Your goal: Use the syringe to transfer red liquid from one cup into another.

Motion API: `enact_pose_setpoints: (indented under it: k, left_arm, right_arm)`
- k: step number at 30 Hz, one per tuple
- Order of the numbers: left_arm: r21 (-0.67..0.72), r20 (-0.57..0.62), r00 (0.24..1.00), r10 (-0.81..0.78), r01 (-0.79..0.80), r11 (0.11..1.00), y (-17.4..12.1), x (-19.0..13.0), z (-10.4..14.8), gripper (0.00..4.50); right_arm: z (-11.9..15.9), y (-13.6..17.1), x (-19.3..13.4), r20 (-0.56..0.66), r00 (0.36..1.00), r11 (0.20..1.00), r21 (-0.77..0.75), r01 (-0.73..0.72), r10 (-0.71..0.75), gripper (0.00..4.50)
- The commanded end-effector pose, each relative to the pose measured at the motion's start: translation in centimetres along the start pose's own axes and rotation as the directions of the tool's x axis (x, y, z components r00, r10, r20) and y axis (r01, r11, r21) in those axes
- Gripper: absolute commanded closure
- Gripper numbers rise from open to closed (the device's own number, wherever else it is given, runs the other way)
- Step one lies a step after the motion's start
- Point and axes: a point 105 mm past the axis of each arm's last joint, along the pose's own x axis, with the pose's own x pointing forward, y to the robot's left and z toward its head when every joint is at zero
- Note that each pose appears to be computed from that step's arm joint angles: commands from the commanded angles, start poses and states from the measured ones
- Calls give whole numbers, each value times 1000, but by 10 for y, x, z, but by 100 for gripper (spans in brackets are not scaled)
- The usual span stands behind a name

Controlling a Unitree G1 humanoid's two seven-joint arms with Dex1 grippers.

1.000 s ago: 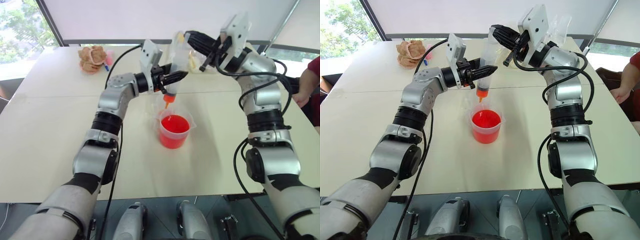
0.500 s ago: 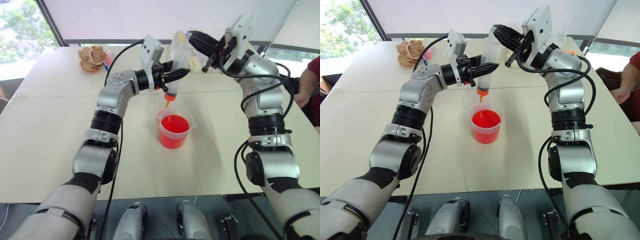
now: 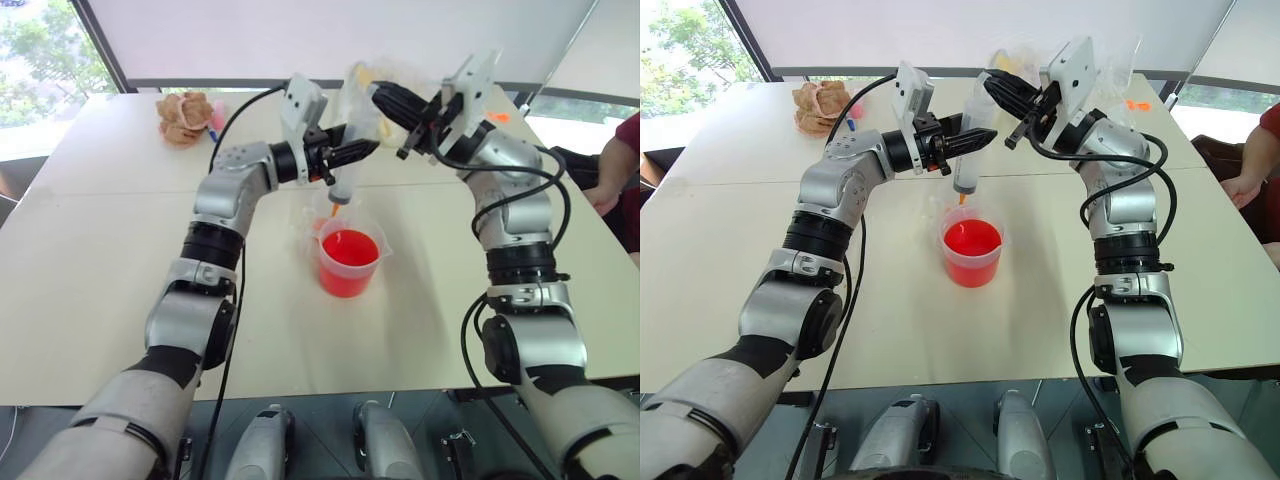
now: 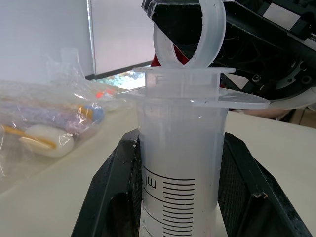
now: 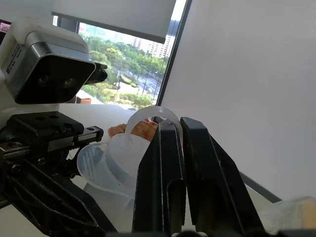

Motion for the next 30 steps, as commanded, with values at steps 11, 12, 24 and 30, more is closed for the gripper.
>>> enact_pose_setpoints:
  k: [11, 12, 24, 30]
  left_arm:
    - [87, 145, 989, 1, -14, 996, -4, -3, 47, 308]
    - [83, 148, 989, 1, -14, 996, -4, -3, 48, 308]
    - [11, 188, 982, 5, -7, 1000, -6, -6, 66, 308]
    - [-105, 8, 947, 322, -320, 942, 49, -25, 97, 308]
  right_arm:
    - [8, 2, 1, 10, 1000, 999, -47, -11, 12, 259]
    - [10, -1, -1, 10, 1000, 998, -59, 3, -3, 212]
    - [42, -60, -63, 68, 959, 961, 29, 274, -275, 172]
    - [69, -50, -79, 12, 983, 983, -10, 186, -185, 172]
